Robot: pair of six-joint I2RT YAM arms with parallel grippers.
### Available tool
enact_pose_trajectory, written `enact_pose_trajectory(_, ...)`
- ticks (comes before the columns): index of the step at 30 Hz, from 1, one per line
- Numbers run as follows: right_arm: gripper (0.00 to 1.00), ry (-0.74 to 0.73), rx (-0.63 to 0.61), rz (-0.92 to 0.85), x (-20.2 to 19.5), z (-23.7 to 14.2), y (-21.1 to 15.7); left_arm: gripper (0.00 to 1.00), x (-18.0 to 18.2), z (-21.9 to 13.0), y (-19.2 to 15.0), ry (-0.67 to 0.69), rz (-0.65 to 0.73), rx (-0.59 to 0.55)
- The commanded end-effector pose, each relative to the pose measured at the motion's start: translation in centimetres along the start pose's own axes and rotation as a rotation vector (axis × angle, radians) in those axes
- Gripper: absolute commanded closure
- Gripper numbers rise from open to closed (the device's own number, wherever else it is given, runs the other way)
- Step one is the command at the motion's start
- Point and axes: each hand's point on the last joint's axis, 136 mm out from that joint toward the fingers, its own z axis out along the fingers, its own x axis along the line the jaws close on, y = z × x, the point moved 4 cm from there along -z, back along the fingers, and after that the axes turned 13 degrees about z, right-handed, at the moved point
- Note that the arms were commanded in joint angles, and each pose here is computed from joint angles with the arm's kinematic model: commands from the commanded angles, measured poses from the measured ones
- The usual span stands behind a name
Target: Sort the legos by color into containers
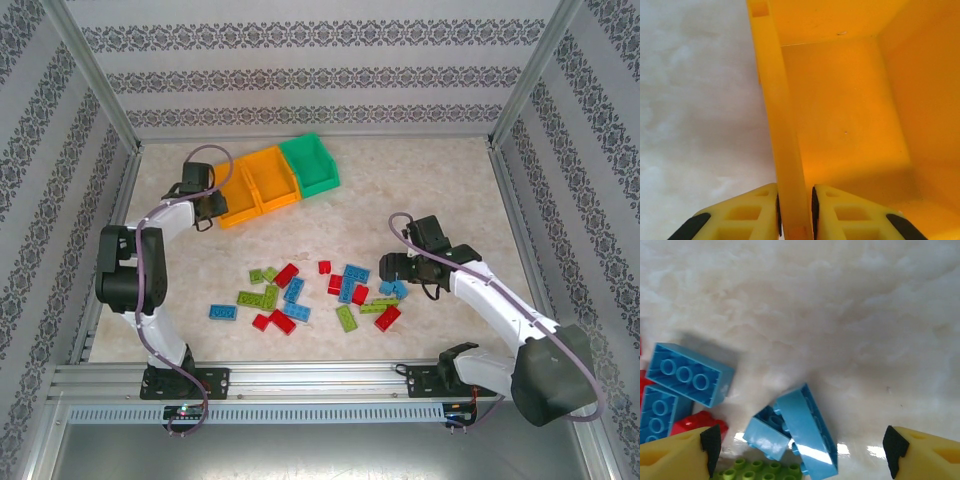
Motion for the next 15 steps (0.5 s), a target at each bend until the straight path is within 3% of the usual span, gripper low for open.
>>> enact_pose_trajectory(1, 0.16, -0.084, 0.013, 0.022, -1.1, 0.6, -0.4, 0.76, -4.2, -1.0, -0.5, -0.099, 0.121, -0.013)
enact_pose_trajectory(15, 0.31, -0.099, 0.057, 0.032, -1.3, 1.6, -1.2, 0.75, -9.9, -2.2, -2.7, -0.238, 0.258, 0.014)
